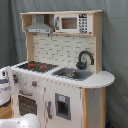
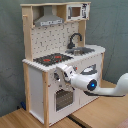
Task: Play with the kitchen
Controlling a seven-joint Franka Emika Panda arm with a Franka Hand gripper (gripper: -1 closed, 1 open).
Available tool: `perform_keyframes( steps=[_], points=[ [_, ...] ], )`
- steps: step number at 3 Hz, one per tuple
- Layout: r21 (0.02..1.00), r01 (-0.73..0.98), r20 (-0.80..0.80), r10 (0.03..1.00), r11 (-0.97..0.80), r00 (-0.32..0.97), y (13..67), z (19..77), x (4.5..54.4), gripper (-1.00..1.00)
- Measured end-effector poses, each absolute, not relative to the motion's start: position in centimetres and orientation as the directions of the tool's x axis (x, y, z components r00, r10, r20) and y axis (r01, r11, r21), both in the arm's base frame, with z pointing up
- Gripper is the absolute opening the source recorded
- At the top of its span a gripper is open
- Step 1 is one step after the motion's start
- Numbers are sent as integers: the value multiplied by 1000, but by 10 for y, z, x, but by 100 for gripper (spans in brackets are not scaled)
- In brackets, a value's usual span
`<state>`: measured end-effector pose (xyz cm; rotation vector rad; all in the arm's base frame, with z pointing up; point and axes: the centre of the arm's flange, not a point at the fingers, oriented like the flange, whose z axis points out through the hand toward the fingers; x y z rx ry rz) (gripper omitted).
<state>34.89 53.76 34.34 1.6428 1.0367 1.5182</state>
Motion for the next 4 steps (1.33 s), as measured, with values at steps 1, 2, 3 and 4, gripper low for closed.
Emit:
perform_keyframes(
  steps=[1, 2, 3, 4],
  points=[
    [857, 117, 504, 863, -502, 11, 539, 342, 348, -100],
    [856, 119, 505, 863, -503, 10, 539, 342, 348, 100],
    [863, 141, 495, 868, -486, -34, 541, 345, 320, 100],
    [869, 124, 487, 873, -480, -32, 529, 354, 303, 100]
  ],
)
